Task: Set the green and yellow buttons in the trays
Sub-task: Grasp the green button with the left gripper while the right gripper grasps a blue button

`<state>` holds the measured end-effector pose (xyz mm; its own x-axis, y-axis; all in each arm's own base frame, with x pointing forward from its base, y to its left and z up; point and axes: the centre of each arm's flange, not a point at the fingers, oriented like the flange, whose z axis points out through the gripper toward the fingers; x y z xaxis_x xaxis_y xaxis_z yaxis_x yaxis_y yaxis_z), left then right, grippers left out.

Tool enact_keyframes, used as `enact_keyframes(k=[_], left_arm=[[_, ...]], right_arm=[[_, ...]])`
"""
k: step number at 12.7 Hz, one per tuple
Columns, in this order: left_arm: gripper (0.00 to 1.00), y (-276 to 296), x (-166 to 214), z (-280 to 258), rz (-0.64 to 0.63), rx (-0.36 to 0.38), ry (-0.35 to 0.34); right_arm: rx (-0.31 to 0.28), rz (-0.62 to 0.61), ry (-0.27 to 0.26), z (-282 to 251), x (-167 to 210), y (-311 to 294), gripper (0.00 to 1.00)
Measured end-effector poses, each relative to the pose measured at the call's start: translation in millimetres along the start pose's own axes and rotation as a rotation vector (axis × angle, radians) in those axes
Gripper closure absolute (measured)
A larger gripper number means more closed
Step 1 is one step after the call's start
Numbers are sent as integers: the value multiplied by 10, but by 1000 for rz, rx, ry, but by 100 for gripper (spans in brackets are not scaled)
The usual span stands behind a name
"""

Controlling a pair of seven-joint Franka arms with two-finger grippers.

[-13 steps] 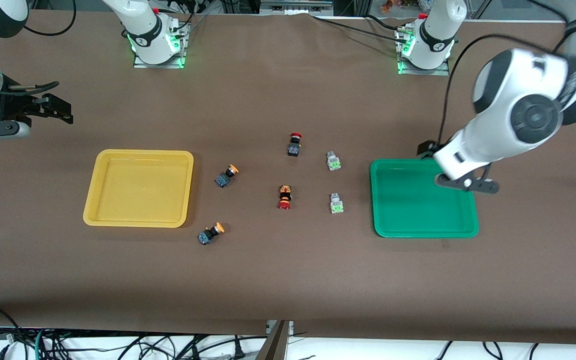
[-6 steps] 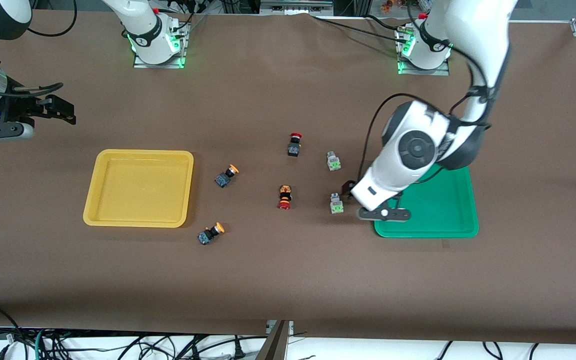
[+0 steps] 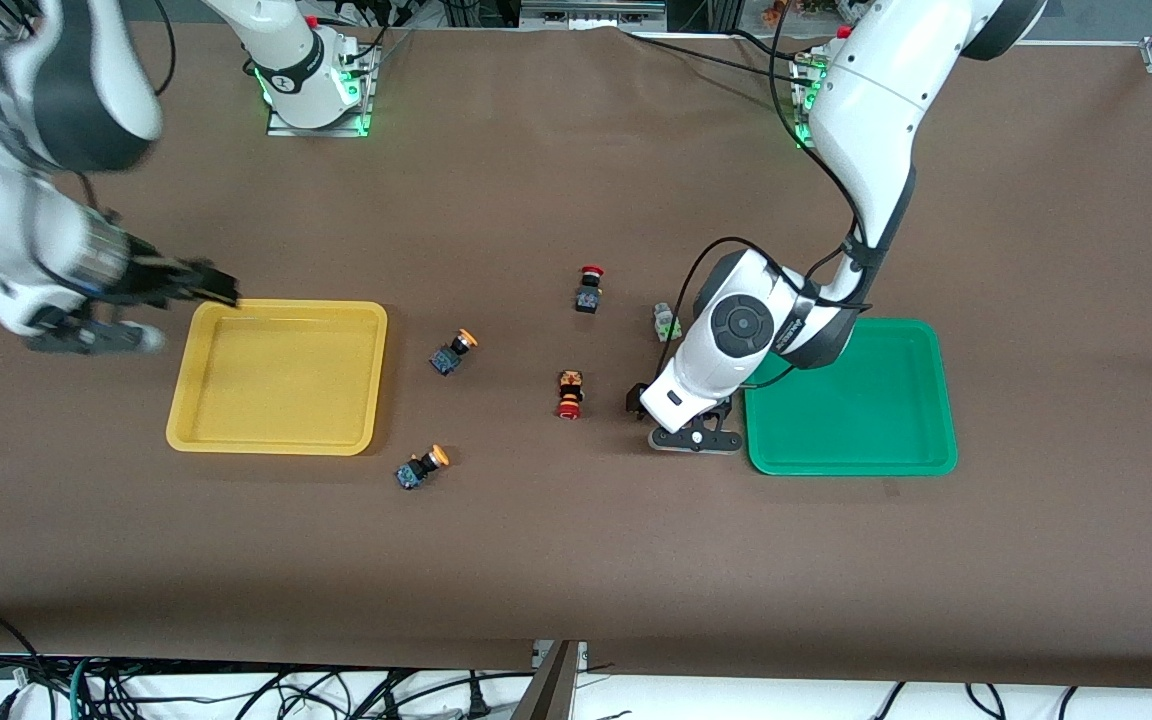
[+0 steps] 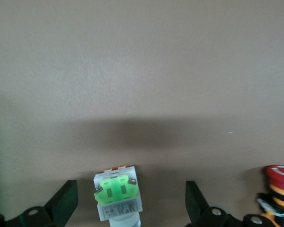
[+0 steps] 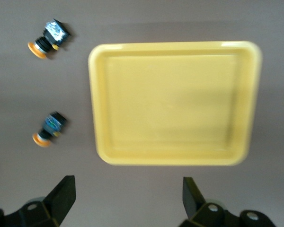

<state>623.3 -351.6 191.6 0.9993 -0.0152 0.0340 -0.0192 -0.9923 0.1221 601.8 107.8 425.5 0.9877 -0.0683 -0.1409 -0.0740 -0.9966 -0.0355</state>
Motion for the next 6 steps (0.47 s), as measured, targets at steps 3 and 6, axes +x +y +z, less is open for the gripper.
enact_keyframes(k=[3, 6], left_arm=[[9, -25, -40, 120, -1, 9, -18], [47, -11, -40, 105, 7, 8, -17]], right_arm=[[-6, 153, -13, 828, 346, -836, 0], [47, 473, 51, 1239, 821, -1197, 0]])
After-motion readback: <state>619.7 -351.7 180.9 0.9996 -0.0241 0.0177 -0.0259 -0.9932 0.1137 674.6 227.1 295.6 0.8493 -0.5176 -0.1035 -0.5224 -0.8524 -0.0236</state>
